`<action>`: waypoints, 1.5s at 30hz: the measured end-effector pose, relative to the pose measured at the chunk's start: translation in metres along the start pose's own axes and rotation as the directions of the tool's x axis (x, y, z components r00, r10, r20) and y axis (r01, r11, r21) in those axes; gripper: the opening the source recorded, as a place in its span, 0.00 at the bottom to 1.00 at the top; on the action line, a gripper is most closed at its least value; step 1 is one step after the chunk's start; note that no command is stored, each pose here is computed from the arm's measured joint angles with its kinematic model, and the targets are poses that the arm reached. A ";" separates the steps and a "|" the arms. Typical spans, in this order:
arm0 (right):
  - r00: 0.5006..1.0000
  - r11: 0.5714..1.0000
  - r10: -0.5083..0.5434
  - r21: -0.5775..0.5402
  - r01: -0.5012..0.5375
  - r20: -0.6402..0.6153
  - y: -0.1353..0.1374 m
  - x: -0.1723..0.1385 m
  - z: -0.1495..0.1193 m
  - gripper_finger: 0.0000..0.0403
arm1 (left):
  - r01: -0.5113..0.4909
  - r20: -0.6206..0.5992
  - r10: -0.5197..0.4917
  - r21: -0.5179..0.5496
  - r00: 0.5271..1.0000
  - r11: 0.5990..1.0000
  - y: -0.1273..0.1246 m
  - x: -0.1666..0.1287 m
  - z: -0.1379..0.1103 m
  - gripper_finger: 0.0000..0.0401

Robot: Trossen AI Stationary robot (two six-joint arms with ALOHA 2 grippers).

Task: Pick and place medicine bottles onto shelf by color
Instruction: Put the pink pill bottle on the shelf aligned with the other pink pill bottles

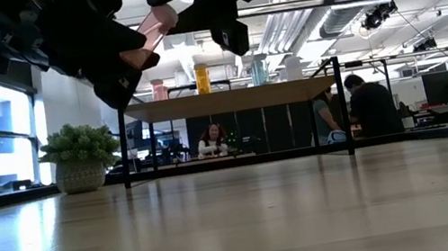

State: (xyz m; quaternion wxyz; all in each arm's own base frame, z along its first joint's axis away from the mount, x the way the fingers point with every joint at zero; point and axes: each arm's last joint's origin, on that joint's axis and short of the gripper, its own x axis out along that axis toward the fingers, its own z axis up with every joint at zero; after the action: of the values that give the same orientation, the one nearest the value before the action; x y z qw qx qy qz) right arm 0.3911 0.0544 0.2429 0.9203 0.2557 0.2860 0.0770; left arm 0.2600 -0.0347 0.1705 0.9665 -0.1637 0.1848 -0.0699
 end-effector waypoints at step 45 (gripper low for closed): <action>0.879 0.811 -0.087 -0.479 0.336 0.468 0.015 -0.077 0.143 0.49 | -0.607 0.404 0.542 0.042 0.737 0.794 0.009 -0.095 0.013 0.25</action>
State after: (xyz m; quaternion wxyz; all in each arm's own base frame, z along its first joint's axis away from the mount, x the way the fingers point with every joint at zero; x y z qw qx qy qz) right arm 0.4087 -0.0159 0.3885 0.9965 -0.0414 0.0721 -0.0078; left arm 0.1782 -0.0037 0.2105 0.9675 -0.0252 0.0332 0.2494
